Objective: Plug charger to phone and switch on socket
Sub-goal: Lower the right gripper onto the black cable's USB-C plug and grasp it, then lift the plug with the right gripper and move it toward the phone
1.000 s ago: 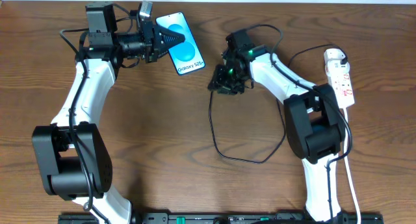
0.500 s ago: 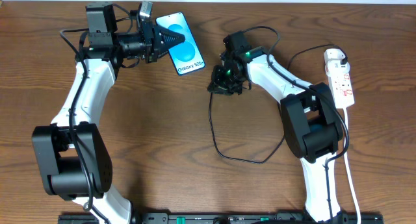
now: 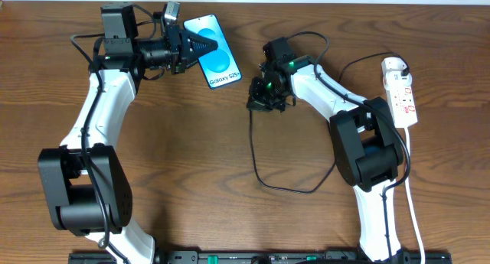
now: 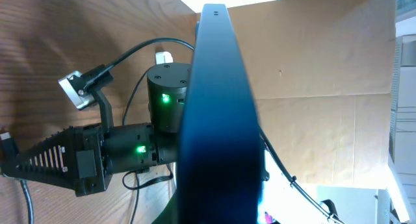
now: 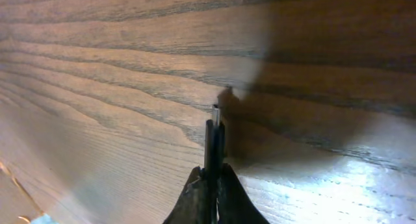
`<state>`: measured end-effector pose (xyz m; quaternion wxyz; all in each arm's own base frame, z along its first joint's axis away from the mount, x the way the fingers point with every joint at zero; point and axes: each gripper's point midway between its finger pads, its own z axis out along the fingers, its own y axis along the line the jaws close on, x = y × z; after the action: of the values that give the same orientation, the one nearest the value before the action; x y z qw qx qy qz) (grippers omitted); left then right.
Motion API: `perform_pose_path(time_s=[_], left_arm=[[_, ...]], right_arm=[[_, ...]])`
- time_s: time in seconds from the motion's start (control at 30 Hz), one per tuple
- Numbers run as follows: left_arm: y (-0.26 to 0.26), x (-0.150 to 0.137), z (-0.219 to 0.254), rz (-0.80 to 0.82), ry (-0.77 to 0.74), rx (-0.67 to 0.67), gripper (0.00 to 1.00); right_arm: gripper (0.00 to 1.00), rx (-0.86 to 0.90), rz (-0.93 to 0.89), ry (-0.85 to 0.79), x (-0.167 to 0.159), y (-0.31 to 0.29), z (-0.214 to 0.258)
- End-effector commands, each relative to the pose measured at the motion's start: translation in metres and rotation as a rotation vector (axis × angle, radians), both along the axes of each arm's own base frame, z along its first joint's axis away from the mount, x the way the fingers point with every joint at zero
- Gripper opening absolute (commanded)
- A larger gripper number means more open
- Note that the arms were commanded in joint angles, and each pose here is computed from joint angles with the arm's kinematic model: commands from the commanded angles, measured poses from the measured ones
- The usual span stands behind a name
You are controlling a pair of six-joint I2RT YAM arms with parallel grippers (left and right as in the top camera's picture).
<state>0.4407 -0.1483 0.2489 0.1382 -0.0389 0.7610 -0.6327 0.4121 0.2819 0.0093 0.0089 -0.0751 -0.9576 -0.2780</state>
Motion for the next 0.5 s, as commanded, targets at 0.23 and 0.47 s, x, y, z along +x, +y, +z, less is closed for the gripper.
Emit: perform_pose_path(time_s=[0.23,0.47], left_arm=[[0.002,0.000,0.007,0.003,-0.035,0.006,0.07],[0.002,0.000,0.007,0.003,-0.034,0.005,0.07]], right_arm=[[0.01,0.099,0.264,-0.162,0.003,0.010,0.011],[0.01,0.301,0.443,-0.266,-0.001,0.017,0.038]])
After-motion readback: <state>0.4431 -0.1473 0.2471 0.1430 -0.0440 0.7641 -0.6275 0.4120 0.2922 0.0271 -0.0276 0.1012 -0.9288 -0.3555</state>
